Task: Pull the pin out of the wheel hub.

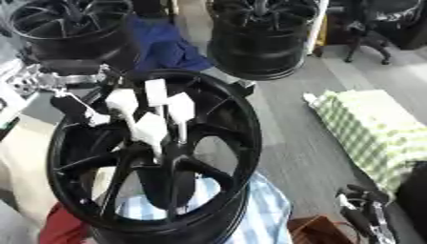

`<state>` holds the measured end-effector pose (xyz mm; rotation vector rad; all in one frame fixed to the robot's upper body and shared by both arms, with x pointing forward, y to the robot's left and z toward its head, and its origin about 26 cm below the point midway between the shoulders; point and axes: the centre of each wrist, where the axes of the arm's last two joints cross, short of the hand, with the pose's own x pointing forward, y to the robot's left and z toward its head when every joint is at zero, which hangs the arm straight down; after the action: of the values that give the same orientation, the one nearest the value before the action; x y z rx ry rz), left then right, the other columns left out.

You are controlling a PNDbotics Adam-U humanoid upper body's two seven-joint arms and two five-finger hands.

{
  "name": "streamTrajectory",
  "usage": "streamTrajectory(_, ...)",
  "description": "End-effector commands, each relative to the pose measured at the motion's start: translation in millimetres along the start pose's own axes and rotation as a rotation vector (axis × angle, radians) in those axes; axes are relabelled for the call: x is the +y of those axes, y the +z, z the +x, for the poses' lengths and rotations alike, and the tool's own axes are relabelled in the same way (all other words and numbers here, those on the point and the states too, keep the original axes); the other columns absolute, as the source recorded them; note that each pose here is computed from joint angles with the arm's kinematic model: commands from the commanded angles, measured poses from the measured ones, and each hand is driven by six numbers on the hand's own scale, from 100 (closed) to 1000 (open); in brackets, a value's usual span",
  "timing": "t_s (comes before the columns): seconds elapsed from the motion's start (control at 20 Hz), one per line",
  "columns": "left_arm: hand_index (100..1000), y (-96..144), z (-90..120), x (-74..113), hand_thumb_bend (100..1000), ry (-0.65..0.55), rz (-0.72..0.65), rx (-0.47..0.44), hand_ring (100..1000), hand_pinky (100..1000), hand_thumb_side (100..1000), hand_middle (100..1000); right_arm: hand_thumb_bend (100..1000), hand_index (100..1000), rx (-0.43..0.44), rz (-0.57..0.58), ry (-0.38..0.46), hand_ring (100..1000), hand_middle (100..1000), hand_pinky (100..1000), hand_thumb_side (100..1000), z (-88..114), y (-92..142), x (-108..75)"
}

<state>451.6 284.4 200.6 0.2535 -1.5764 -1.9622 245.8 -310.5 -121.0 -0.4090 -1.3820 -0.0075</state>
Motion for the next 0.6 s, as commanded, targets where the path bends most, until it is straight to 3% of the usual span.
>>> streamTrajectory(0.05,688,9.1,3.2,32.8,100,-0.242,-0.24,-0.224,453,522,307,440,190,768,-0.027,-0.011,0.013,620,591,618,349,6.2,-5.7,-9.1)
streamTrajectory(0.3,690,38.4,5.1,64.4,100,-0.244,-0.132,-0.176,456,533,296,441,191,768,-0.025,-0.016,0.012,620,592,619,349,5.2,-4.9,-9.9)
streamTrajectory(0.45,692,77.6,2.1,74.8,100,-0.215,-0.06,-0.108,457,537,280,442,187,768,-0.023,-0.024,0.013,620,592,619,353,4.4,-4.6,-12.4)
streamTrajectory(0.6,698,125.4,-6.2,70.0,100,-0.141,-0.005,-0.002,460,538,259,446,191,768,-0.019,-0.033,0.015,620,591,619,348,3.5,-4.3,-14.9)
